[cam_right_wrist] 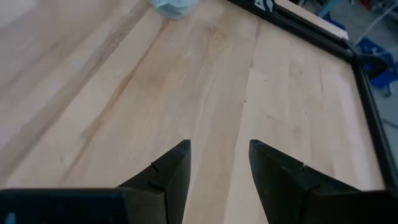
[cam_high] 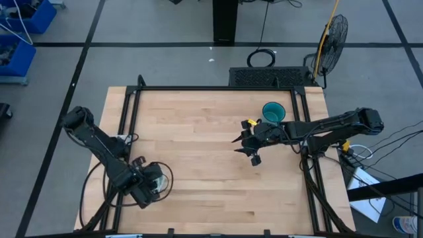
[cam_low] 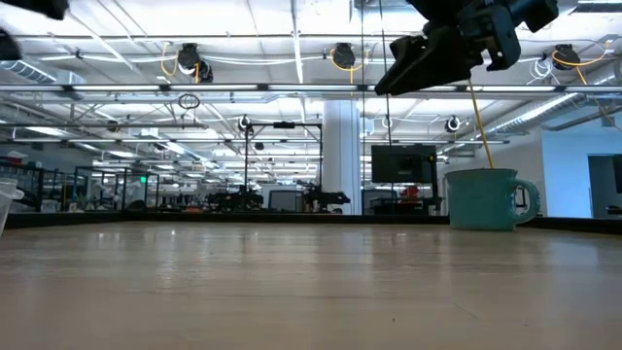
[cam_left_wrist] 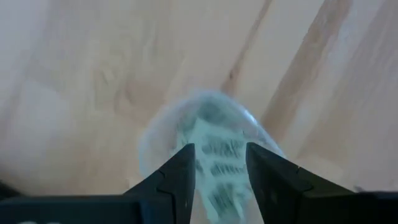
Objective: Pick and place Stevia / Truvia into bins
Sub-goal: Return to Home Position
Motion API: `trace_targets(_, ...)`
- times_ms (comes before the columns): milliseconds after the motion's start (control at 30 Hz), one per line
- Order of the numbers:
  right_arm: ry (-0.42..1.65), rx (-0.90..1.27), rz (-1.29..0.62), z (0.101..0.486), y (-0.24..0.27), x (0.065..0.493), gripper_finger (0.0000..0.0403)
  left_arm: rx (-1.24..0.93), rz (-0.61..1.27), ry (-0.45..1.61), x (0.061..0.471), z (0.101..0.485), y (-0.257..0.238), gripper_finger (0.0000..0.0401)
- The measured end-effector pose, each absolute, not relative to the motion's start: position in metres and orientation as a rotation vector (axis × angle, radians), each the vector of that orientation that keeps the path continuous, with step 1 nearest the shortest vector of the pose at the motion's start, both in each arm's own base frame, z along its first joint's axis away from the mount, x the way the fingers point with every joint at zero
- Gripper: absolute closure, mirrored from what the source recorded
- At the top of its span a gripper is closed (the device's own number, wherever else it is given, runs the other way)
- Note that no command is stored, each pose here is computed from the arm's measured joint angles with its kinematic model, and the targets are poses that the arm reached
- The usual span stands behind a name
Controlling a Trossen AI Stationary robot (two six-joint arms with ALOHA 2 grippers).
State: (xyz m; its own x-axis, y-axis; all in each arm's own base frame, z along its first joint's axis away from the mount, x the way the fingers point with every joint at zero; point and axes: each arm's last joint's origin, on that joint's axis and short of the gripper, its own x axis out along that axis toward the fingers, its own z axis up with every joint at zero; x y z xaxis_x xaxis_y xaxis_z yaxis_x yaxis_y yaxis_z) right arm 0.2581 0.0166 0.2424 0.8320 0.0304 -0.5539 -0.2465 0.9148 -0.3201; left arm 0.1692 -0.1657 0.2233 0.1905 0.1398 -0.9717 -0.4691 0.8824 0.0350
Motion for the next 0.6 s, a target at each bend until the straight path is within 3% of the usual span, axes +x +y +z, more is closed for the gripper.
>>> trace_targets(100, 0.546, -0.365, 0.135, 0.245, 0.017, 0.260, 0.0248, -0.153, 0.443, 1.201, 0.173, 0.225, -0.161, 0.0252)
trace_targets(267, 0.489, -0.340, 0.078, 0.259, 0.014, 0.251, 0.0248, -0.057, 0.688, 0.905, 0.172, 0.239, -0.135, 0.0251)
trace_targets(433, 0.465, -0.299, -0.018, 0.281, 0.010, 0.223, 0.0248, -0.164, 0.807, 0.850, 0.147, 0.269, -0.100, 0.0251)
trace_targets(600, 0.482, -0.217, -0.049, 0.292, 0.008, 0.193, 0.0248, -0.266, 0.737, 0.683, 0.121, 0.300, -0.074, 0.0251)
